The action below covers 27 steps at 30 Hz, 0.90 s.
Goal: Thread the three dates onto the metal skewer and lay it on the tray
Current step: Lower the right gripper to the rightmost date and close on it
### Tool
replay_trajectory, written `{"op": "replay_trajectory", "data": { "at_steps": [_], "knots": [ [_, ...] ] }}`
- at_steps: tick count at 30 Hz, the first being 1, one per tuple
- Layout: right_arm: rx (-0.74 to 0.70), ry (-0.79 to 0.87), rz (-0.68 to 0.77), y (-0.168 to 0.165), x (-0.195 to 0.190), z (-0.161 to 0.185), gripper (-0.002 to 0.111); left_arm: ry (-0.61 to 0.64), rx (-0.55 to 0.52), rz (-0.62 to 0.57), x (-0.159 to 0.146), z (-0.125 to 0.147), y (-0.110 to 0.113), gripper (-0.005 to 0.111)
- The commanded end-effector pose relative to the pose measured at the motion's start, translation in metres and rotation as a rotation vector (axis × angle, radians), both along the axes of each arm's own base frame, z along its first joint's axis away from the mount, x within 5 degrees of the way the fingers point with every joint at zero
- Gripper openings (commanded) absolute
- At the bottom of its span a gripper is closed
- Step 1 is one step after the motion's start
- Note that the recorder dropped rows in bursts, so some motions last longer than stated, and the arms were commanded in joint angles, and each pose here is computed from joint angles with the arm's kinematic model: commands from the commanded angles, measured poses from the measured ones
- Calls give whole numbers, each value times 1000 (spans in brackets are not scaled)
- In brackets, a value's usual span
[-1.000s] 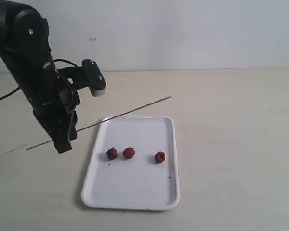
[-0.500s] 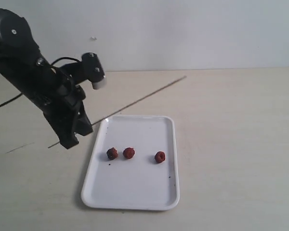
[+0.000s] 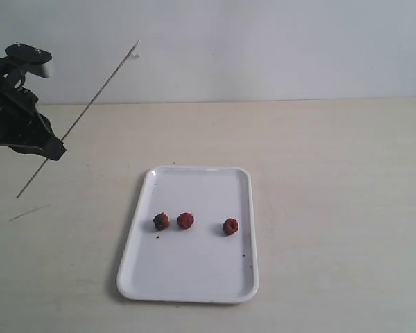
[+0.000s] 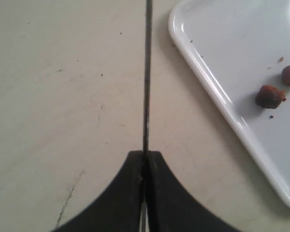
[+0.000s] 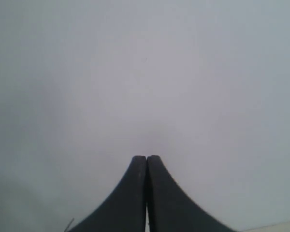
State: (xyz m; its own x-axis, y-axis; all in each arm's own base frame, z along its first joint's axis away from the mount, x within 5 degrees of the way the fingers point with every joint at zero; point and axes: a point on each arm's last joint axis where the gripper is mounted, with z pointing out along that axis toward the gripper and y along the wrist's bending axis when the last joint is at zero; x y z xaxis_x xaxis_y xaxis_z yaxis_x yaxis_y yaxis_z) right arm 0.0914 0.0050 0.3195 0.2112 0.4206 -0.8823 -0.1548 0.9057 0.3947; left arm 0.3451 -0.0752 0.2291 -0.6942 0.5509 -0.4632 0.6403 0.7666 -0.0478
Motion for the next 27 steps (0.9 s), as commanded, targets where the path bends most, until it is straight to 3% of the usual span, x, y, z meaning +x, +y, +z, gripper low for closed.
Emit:
{"op": "replay_trajectory", "data": {
  "at_steps": [1,5,8,12,17,21,27],
  "knots": [
    [-151,254,-21,2,74,26,0,5,-32,26,-1,2,1,0],
    [-292,637,-37,3,148,14,0,5,-32,23,-1,2,0,0],
    [-488,893,72,24,190,-3,0,5,-30,23,-1,2,0,0],
    [-748,1060,314,73,231,-22,0,2,-28,18,-1,2,0,0],
    [-919,1287,488,117,254,-53,0,4,-25,15,-1,2,0,0],
    [-1010,1354,663,150,261,-82,8,4,-25,15,-1,2,0,0],
    [-1050,1328,951,184,260,-125,35,10,-25,13,-2,2,0,0]
  ]
}}
